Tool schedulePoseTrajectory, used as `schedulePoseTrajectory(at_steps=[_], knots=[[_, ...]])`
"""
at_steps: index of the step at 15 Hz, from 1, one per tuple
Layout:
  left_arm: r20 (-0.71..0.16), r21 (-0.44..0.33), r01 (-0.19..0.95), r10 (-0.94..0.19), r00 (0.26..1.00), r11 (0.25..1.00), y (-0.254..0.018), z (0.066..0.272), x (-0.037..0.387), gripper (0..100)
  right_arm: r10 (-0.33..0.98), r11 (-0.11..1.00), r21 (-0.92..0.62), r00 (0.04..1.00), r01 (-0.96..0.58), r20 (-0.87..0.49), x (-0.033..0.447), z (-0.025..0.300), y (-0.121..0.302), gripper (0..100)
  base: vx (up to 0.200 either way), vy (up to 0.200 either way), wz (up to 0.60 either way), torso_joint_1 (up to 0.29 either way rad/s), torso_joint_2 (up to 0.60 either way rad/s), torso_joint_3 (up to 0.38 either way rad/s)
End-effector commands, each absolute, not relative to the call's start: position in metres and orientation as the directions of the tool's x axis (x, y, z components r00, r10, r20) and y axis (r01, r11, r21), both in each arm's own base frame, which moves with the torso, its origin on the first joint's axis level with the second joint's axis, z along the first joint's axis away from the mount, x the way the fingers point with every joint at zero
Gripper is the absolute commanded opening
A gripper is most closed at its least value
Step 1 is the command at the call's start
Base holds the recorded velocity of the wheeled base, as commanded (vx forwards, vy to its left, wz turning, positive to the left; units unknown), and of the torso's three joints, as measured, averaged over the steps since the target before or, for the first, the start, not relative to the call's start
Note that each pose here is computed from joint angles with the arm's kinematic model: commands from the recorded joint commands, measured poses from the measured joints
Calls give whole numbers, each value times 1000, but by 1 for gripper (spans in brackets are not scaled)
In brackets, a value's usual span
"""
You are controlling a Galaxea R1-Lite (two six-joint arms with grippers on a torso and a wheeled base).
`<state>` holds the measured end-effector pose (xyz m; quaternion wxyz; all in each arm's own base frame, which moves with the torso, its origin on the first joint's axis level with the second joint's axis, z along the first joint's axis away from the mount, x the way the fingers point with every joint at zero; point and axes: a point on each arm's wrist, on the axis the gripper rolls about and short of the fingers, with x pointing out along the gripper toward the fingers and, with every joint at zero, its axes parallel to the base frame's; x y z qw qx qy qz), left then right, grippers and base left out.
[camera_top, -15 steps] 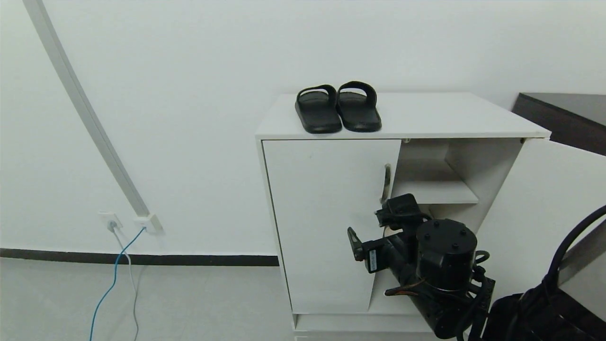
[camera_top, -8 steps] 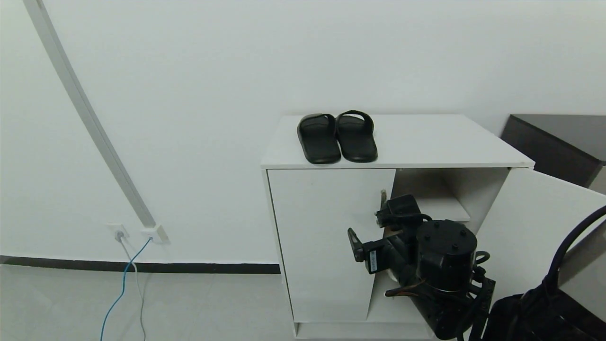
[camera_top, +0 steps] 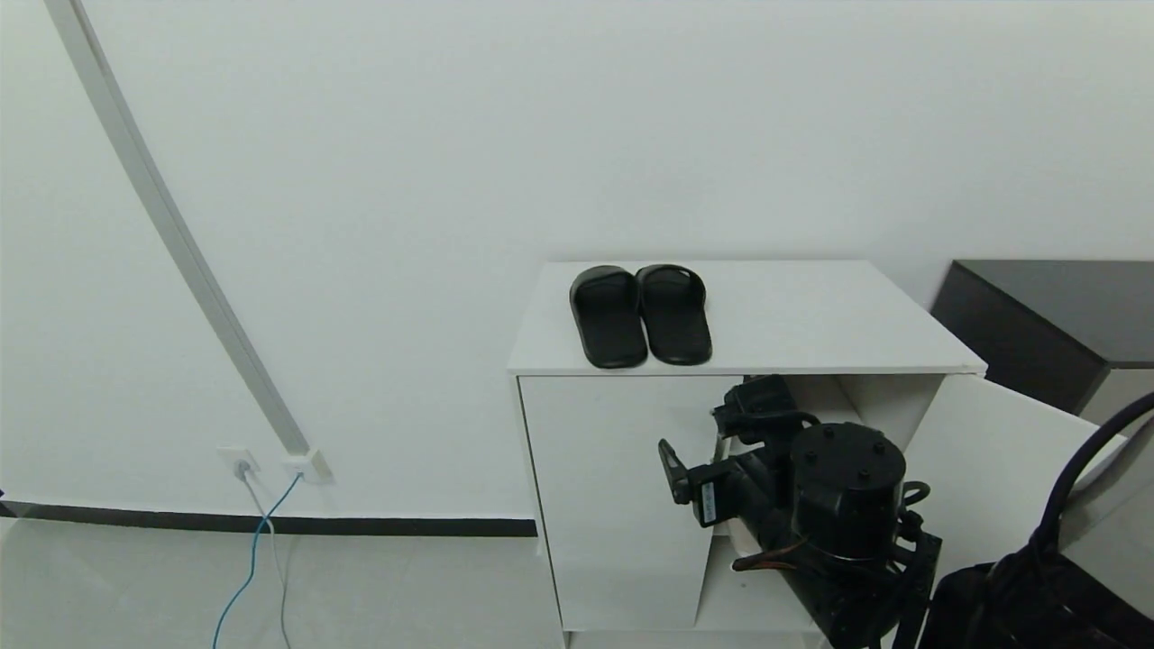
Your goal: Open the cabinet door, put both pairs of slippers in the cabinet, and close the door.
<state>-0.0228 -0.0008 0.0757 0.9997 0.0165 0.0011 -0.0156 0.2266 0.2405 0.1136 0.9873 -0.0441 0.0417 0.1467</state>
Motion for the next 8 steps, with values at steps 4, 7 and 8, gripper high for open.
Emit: schedulePoseTrajectory(at_steps=[4, 7, 8], knots=[[-2, 37, 31, -31, 1000, 999, -1, 76, -23, 0, 290, 951, -80, 951, -298, -104, 224, 112, 240, 100, 0, 0, 0, 257, -594, -338], [-2, 35, 31, -31, 1000, 999, -1, 76, -23, 0, 290, 951, -79, 951, -298, -105, 224, 111, 239, 100, 0, 0, 0, 216, -471, -259], [-2, 37, 31, -31, 1000, 999, -1, 76, -23, 0, 294, 950, -76, 950, -303, -106, 224, 111, 240, 100, 0, 0, 0, 173, -398, -217]])
